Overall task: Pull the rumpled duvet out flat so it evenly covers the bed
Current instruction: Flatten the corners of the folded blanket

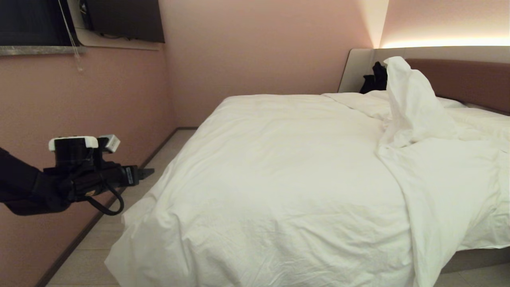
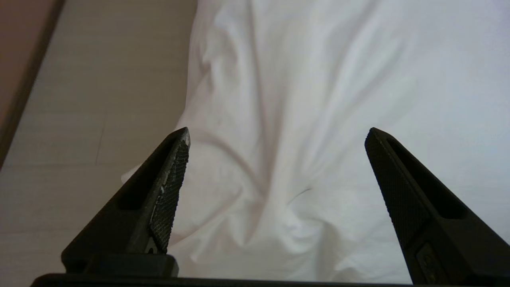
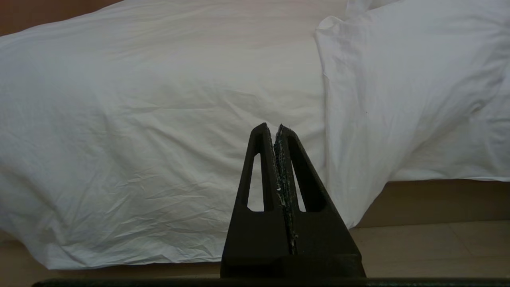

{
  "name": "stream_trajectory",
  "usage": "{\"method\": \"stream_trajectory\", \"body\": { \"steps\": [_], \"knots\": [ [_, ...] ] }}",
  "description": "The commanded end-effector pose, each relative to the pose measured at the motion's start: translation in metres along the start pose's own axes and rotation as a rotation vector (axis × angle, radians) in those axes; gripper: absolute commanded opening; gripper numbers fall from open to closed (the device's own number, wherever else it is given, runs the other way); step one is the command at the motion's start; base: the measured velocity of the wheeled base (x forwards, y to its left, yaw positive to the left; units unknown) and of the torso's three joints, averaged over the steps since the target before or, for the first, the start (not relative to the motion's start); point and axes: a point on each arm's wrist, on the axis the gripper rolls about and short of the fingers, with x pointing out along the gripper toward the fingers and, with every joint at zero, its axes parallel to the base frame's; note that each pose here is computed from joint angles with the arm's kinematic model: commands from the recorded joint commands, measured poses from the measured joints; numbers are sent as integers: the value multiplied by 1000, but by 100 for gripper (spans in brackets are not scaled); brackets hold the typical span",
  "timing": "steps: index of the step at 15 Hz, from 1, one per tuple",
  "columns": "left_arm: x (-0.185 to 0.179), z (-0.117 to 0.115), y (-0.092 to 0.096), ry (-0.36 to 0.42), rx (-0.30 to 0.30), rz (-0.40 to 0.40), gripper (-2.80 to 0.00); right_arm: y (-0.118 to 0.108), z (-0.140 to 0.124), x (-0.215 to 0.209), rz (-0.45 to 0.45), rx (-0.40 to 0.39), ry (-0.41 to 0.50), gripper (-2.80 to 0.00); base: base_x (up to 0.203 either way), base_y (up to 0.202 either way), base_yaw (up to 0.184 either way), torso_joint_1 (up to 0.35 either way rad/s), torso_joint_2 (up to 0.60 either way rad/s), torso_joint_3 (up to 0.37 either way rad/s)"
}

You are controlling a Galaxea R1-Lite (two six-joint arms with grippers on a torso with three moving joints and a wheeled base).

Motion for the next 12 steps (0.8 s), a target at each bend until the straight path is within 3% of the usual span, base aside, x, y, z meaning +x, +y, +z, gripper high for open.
{"method": "stream_trajectory", "body": {
  "steps": [1, 3, 4, 8, 12],
  "knots": [
    [-49, 29, -11, -121, 11, 5, 0, 0, 0, 0, 0, -1, 1, -280, 0, 0, 0, 0, 0, 0],
    [-70, 26, -17, -127, 3, 5, 0, 0, 0, 0, 0, -1, 1, -280, 0, 0, 0, 0, 0, 0],
    [-71, 23, -17, -118, 0, 7, -280, 0, 0, 0, 0, -1, -1, -280, 0, 0, 0, 0, 0, 0],
    [-50, 6, -10, -42, -24, 12, -280, 0, 0, 0, 0, -1, 1, -280, 0, 0, 0, 0, 0, 0],
    [-7, -13, 3, 45, -123, 22, -280, 0, 0, 0, 0, -1, 2, -280, 0, 0, 0, 0, 0, 0]
  ]
}}
